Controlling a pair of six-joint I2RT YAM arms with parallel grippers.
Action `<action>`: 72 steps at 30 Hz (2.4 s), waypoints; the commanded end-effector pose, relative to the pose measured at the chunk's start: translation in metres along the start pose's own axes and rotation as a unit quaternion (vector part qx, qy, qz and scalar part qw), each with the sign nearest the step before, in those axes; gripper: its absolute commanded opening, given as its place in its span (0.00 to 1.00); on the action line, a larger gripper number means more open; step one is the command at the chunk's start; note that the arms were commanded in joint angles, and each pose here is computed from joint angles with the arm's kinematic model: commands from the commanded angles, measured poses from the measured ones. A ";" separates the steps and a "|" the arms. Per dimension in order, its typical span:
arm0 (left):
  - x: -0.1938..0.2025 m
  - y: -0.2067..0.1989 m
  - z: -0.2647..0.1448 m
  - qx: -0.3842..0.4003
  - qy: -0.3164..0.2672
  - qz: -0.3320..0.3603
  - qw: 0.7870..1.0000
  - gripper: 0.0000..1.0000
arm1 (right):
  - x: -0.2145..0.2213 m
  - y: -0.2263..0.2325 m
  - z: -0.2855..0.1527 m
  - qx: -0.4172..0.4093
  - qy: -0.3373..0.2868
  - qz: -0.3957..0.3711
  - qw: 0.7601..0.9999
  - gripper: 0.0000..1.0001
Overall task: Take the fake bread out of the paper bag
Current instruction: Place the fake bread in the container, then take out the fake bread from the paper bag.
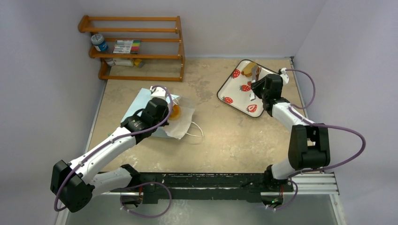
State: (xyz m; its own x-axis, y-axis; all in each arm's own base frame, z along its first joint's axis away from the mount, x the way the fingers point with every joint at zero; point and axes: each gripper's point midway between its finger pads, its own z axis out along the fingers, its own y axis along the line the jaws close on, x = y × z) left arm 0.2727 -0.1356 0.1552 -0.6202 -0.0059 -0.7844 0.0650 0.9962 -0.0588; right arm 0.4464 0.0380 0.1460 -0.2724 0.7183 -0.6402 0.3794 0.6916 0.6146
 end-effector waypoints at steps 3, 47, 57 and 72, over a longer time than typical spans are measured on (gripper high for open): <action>-0.007 -0.004 -0.006 0.021 -0.016 -0.009 1.000 0.00 | -0.025 0.032 0.007 -0.057 -0.035 0.022 0.998 0.00; -0.003 -0.008 -0.004 0.033 -0.021 -0.020 0.999 0.00 | 0.018 -0.027 -0.008 0.034 0.029 0.041 0.998 0.47; -0.003 -0.009 -0.002 0.034 -0.023 -0.023 0.999 0.00 | 0.012 -0.025 -0.027 0.026 0.023 0.030 0.999 0.42; -0.002 -0.014 0.001 0.048 -0.022 -0.015 0.998 0.00 | 0.002 -0.009 -0.102 -0.045 0.011 -0.035 0.998 0.37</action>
State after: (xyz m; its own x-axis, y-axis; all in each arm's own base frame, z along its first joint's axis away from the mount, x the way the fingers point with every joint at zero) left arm 0.2662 -0.1387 0.1486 -0.6208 -0.0065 -0.7839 0.0978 0.9915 -0.0856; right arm 0.3650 0.0313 0.1669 -0.2970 0.7048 -0.6442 0.3645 0.7072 0.6058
